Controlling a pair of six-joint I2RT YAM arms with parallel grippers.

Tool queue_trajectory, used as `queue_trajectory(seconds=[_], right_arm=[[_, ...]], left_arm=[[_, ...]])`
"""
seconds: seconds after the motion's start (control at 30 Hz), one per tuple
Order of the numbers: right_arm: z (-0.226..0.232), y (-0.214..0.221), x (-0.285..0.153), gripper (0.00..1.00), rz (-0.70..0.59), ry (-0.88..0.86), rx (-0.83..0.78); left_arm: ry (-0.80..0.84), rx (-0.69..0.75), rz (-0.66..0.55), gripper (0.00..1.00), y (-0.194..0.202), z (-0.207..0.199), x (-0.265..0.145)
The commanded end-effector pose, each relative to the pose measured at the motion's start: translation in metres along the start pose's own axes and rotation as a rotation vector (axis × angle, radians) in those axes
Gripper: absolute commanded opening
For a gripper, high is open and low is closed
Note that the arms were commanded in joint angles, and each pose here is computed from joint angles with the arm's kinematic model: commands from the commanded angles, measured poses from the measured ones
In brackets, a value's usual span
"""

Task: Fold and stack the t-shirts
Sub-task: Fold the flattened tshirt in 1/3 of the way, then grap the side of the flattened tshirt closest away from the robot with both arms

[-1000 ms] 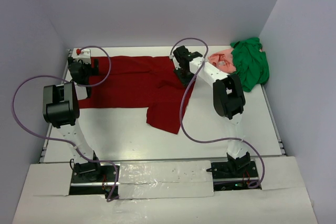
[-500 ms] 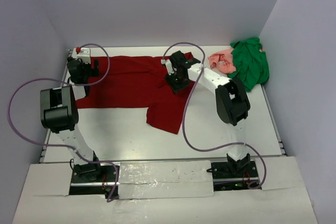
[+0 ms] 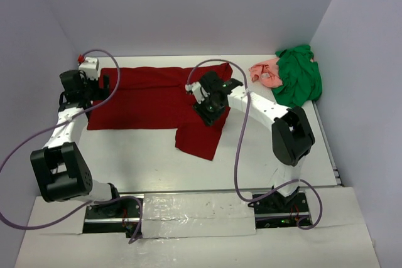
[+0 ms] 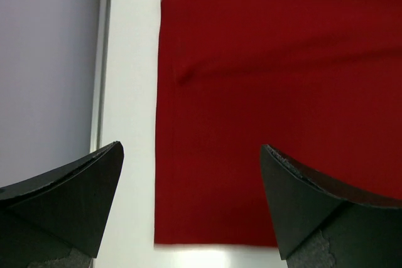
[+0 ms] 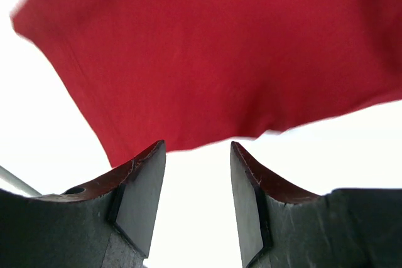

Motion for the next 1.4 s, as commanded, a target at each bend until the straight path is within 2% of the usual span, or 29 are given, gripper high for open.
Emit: queue_trajectory(seconds=[0.0, 0.1, 0.2, 0.27, 0.43, 0.6, 0.73, 1.37], right_arm=[[-0.003, 0.023, -0.012, 0.53, 0.044, 0.057, -0.022], [-0.008, 0.029, -0.013, 0.53, 0.037, 0.07, -0.033], [-0.01, 0.033, -0.01, 0.53, 0.038, 0.064, -0.036], [-0.014, 0.039, -0.008, 0.53, 0.05, 0.075, -0.034], [-0.025, 0.047, -0.007, 0.53, 0.058, 0.071, -0.023], [-0.033, 0.059, -0.005, 0.53, 0.067, 0.033, 0.002], [-0.039, 0.064, -0.001, 0.53, 0.059, -0.007, 0.02], [-0.048, 0.063, -0.011, 0.52, 0.018, -0.088, 0.074]], left_arm=[[0.051, -0.007, 0.22, 0.99, 0.063, -0.004, -0.031], [0.061, -0.03, 0.303, 0.99, 0.098, 0.002, -0.046], [0.006, -0.058, 0.327, 0.99, 0.119, 0.018, -0.053], [-0.019, -0.07, 0.312, 0.99, 0.122, 0.027, -0.052], [-0.017, -0.141, 0.375, 0.99, 0.146, 0.033, -0.045], [0.021, -0.168, 0.35, 0.99, 0.146, 0.028, -0.038], [0.079, -0.21, 0.393, 0.99, 0.156, 0.02, -0.032], [0.048, -0.264, 0.429, 0.99, 0.187, 0.024, -0.006]])
Point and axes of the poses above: each gripper's point midway between its finger pads, its own x axis out along the fingers, its own z axis along the line the jaws close on, y = z × x, the point moved 1 cm from there along -x, back along the fingers, and after that the axes turned 10 degrees about x, right-handed, at the moved point
